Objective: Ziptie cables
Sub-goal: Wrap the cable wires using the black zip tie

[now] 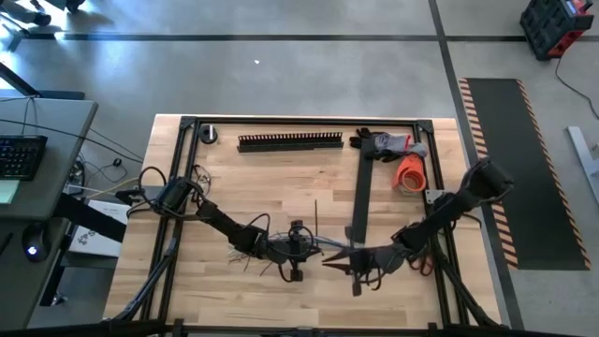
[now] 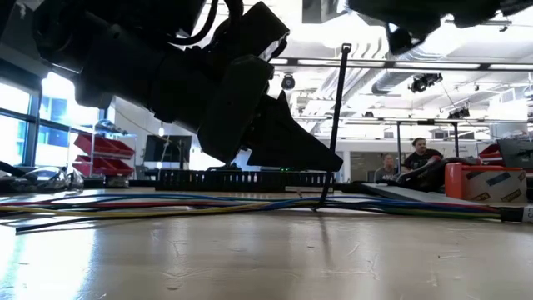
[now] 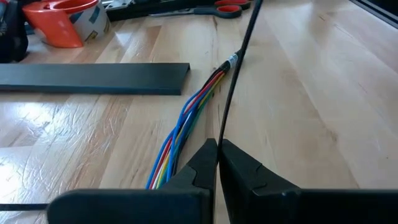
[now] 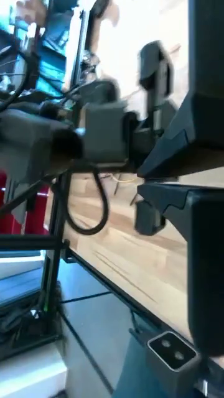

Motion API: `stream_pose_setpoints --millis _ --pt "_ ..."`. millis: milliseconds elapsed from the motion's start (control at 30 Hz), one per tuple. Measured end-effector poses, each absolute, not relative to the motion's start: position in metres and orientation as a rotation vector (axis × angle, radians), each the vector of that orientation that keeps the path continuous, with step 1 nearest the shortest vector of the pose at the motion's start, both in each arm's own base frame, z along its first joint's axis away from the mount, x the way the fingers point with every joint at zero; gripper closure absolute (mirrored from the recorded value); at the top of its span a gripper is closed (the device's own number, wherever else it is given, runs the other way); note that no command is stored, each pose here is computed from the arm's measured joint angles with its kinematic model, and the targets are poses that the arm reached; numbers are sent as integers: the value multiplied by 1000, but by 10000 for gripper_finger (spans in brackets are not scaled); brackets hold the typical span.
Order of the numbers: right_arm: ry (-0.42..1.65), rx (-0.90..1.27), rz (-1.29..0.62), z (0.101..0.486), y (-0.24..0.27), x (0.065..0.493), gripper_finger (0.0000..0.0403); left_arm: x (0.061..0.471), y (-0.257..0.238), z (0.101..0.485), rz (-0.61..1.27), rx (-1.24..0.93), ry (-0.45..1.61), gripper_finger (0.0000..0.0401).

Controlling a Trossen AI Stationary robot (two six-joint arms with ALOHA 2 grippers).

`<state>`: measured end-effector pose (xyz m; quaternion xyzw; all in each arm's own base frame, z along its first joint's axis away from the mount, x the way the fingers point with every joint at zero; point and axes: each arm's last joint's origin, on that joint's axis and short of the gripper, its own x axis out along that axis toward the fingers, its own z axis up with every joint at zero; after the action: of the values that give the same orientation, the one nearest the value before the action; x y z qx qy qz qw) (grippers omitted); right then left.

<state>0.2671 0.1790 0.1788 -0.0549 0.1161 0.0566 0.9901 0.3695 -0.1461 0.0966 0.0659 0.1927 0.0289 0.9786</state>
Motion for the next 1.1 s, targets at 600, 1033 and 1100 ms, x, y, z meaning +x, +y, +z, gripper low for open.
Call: stream_pose_setpoints --millis 600,1033,1100 --pt "414 -161 -61 166 182 284 403 369 -148 97 42 134 379 401" --pt "411 -149 -38 167 183 284 403 373 -149 106 -10 144 296 400" --pt "411 -147 -35 167 183 284 403 373 -151 109 -19 151 264 400"
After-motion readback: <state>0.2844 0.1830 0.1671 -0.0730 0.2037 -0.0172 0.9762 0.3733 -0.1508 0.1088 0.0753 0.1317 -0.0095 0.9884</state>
